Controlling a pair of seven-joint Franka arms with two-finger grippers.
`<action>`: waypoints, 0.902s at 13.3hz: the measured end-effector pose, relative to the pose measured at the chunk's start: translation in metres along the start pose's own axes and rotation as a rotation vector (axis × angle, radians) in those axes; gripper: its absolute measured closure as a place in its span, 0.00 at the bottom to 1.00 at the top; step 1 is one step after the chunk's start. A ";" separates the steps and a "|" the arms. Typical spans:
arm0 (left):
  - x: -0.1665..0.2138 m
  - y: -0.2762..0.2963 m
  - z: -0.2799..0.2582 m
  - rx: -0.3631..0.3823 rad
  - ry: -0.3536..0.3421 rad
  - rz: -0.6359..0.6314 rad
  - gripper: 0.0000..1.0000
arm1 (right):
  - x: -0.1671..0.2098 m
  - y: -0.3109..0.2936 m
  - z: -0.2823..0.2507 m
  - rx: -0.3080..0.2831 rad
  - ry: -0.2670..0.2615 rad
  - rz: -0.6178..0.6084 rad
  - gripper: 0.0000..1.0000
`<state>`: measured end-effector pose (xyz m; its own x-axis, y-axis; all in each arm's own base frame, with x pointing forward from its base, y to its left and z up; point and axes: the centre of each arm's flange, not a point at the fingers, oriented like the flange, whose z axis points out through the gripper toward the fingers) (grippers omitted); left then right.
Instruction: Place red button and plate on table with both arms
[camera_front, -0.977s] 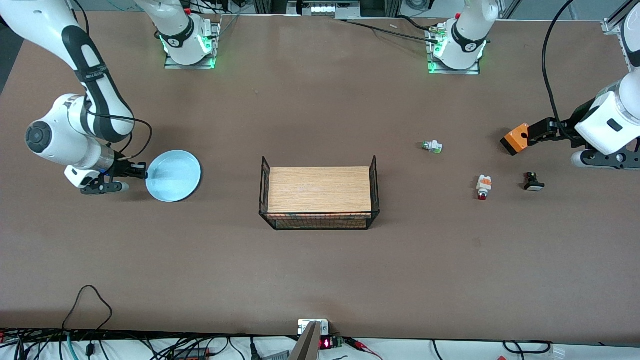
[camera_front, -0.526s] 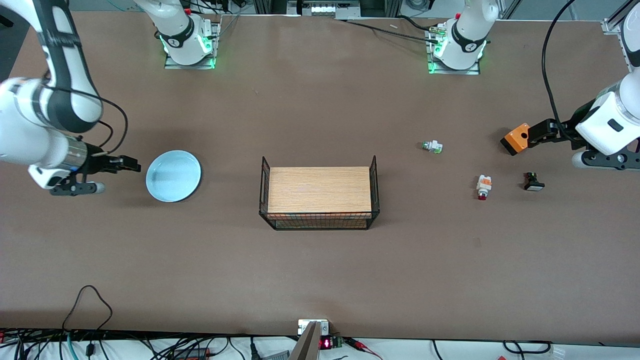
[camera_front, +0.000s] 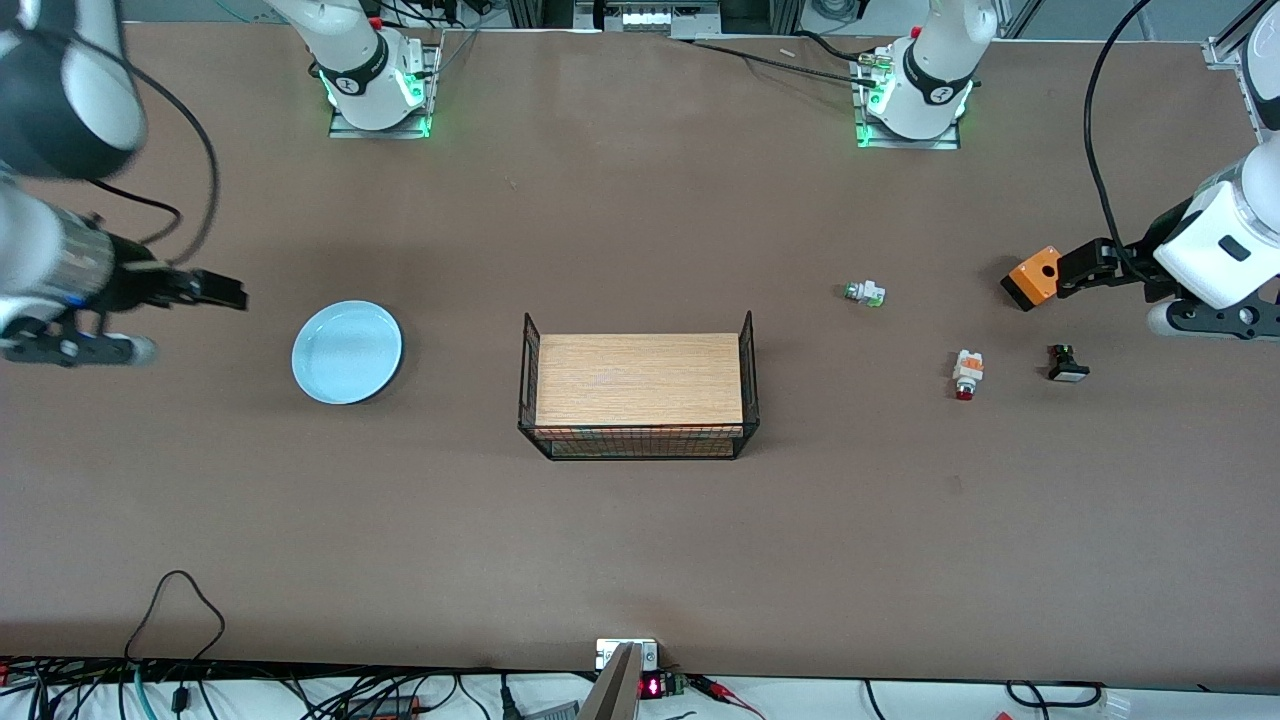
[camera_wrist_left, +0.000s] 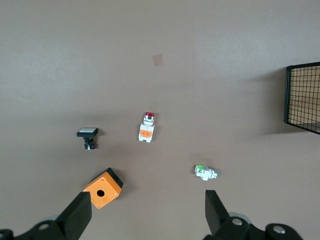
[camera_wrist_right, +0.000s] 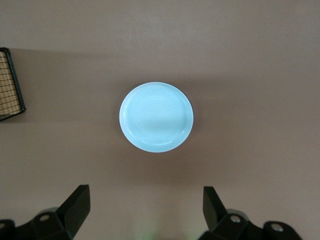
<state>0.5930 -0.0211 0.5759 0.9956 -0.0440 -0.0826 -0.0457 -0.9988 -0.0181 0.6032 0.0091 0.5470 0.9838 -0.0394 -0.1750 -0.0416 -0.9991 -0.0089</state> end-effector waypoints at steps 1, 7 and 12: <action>0.000 0.000 0.000 0.000 0.002 0.001 0.00 | -0.006 0.010 -0.018 -0.002 0.017 0.018 0.00; 0.000 0.004 0.000 0.000 0.004 0.007 0.00 | -0.027 0.064 -0.045 -0.001 0.063 0.071 0.00; 0.000 0.004 0.000 0.000 0.004 0.008 0.00 | -0.052 0.061 -0.039 0.004 0.088 0.063 0.00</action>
<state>0.5933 -0.0250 0.5761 0.9956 -0.0521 -0.0783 -0.0537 -0.9984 -0.0178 0.5567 -0.0501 0.5934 0.9907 -0.1034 -0.0882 -0.1042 -0.9945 -0.0043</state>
